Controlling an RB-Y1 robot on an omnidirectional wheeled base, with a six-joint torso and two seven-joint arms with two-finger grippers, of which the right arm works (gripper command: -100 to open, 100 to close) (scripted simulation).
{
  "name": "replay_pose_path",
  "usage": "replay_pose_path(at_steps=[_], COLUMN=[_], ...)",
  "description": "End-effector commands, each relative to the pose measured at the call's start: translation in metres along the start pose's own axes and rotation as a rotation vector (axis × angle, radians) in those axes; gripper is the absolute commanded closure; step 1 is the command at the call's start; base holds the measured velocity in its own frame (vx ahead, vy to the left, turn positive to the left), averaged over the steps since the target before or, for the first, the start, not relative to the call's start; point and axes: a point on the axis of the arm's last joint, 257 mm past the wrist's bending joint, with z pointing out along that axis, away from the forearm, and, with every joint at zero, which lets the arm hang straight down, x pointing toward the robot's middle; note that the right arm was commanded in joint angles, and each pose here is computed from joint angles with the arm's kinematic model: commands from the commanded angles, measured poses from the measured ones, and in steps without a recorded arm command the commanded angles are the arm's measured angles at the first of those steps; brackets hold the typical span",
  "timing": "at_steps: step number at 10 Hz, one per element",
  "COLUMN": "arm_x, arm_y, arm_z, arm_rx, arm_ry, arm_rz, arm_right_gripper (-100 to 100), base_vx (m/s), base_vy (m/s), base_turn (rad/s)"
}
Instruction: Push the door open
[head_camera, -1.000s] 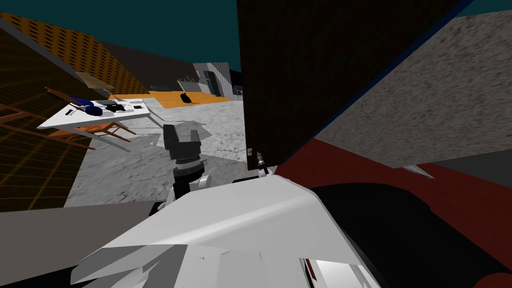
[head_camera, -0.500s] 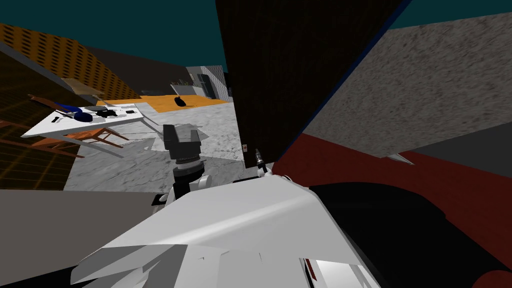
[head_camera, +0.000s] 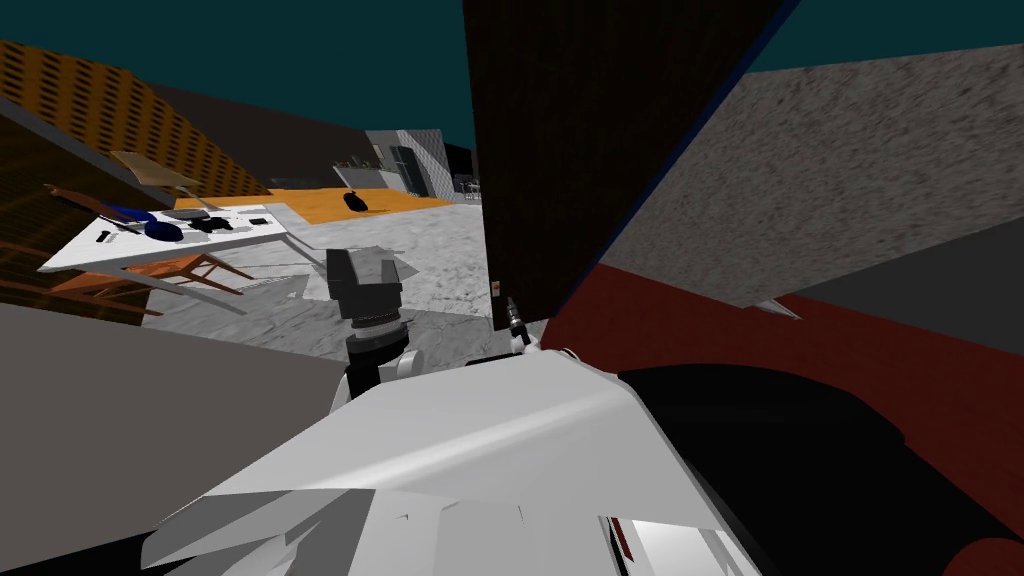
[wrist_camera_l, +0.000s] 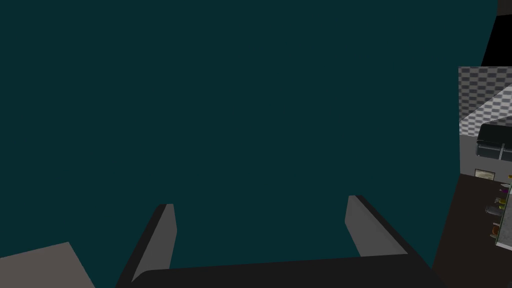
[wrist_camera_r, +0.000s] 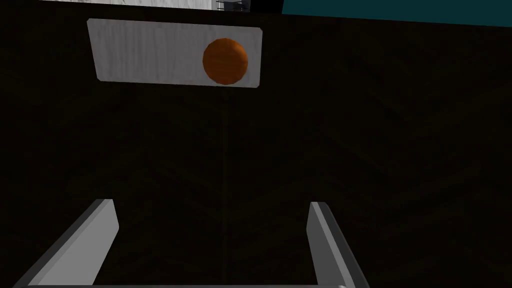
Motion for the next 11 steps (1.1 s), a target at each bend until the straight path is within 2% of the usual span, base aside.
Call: replay_pose_path(at_steps=[1,3,4,6,10,11], arm_x=[0.004,0.005,0.000,-0.005,-0.027,-0.027], arm_y=[0.001,0.001,0.000,0.000,-0.001,-0.001], arm_z=[0.0004,0.0005,0.0002,0.0001,-0.0007,-0.0007], arm_rx=[-0.001,-0.002,-0.001,0.000,0.000,0.000], arm_ry=[0.003,0.003,0.002,-0.001,-0.012,-0.012], arm_rz=[0.007,0.008,0.001,-0.009,-0.045,-0.045], arm_right_gripper=[-100,-100,-100,-100,-100,-100], base_vx=[-0.145,-0.085,0.031,0.088,0.094,0.073], base_vy=[0.135,0.081,-0.095,-0.162,-0.171,-0.095], base_turn=[0.001,-0.004,-0.005,0.004,0.005,0.006])
